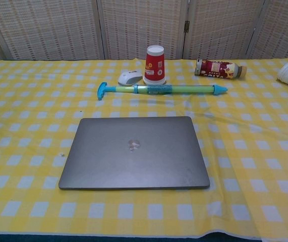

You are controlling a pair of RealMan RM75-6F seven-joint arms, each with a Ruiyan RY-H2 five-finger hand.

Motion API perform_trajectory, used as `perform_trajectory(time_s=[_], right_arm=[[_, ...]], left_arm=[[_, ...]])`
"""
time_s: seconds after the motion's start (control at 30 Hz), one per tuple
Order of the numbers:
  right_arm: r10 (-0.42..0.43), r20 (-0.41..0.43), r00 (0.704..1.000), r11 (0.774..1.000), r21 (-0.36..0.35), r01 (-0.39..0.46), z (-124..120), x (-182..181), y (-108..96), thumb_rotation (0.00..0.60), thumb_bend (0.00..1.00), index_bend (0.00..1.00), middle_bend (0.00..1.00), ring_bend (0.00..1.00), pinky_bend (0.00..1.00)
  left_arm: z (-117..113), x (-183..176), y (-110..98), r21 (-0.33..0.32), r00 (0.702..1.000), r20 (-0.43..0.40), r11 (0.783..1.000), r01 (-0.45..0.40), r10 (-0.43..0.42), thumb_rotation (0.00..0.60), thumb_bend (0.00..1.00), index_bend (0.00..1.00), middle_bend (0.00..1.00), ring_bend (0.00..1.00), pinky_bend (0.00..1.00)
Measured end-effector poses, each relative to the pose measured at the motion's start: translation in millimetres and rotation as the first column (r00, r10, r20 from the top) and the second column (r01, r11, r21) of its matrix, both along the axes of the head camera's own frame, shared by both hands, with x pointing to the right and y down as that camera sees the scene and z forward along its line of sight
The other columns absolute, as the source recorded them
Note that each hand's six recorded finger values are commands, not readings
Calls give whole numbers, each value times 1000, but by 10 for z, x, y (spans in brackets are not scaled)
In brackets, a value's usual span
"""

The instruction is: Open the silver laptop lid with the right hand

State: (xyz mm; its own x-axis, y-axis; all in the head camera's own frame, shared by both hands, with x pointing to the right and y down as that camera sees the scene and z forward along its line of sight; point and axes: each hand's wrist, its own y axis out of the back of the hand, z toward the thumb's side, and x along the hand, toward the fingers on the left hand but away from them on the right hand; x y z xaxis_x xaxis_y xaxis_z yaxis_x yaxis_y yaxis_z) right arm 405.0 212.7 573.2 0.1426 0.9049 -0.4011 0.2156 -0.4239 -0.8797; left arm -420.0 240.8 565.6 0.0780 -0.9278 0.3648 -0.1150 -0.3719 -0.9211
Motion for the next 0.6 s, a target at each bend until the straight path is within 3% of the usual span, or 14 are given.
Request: perform_trajectory(time_s=[0.4, 0.6], right_arm=[[-52, 2, 999, 998, -18, 52, -18, -83, 16, 470, 633, 0, 0, 27, 0], [-124, 25, 992, 992, -34, 124, 12, -265, 8, 471, 633, 0, 0, 32, 0]], left_arm=[[151, -32, 69, -80, 1000, 28, 997, 6, -4, 600, 213, 15, 6, 0, 0], [149, -57, 90, -85, 1000, 23, 996, 15, -13, 600, 213, 15, 6, 0, 0]])
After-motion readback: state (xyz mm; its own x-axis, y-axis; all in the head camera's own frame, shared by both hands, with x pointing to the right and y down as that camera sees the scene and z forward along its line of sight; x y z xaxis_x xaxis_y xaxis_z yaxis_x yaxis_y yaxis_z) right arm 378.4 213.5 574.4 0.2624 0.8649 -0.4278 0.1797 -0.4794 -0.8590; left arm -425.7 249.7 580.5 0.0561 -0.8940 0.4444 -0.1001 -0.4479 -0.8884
